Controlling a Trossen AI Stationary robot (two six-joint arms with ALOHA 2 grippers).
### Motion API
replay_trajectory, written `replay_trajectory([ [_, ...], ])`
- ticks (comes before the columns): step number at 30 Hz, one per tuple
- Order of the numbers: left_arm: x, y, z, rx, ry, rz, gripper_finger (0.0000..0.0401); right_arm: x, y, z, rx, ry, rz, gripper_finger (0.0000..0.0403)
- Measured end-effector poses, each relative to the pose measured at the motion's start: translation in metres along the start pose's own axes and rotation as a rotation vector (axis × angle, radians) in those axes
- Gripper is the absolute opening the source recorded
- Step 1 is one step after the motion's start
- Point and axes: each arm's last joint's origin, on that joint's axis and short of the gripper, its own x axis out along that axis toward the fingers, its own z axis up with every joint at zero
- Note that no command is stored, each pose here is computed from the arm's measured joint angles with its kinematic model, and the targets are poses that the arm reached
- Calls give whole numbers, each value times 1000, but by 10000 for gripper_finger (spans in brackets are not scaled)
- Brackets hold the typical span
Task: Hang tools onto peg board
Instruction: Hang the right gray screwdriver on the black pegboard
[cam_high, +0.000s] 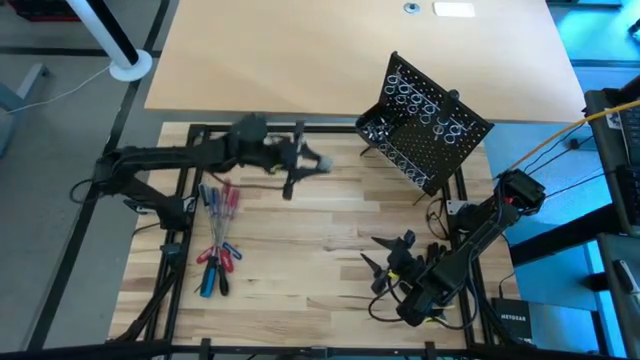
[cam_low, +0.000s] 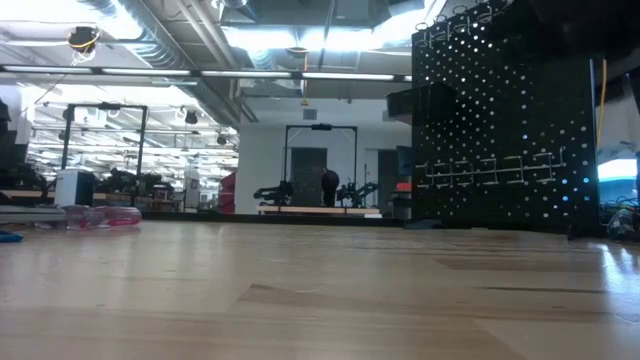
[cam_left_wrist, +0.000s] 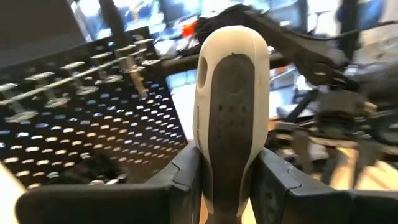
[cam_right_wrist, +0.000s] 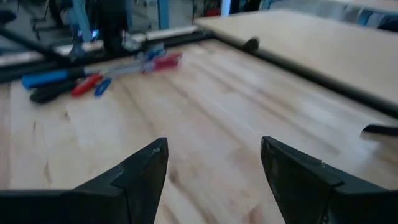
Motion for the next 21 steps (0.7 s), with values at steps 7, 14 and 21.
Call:
replay_trajectory([
  [7, 4, -28, -42, 3, -29, -116, 80, 13, -1, 15, 80, -146, -81, 257],
  [14, 8, -49, -42, 33, -27, -188, 80, 35, 11, 53, 38, -184, -146, 257],
  [21, 9, -67, -40, 75, -15, -252, 80, 33, 32, 108, -196, -190, -104, 257],
])
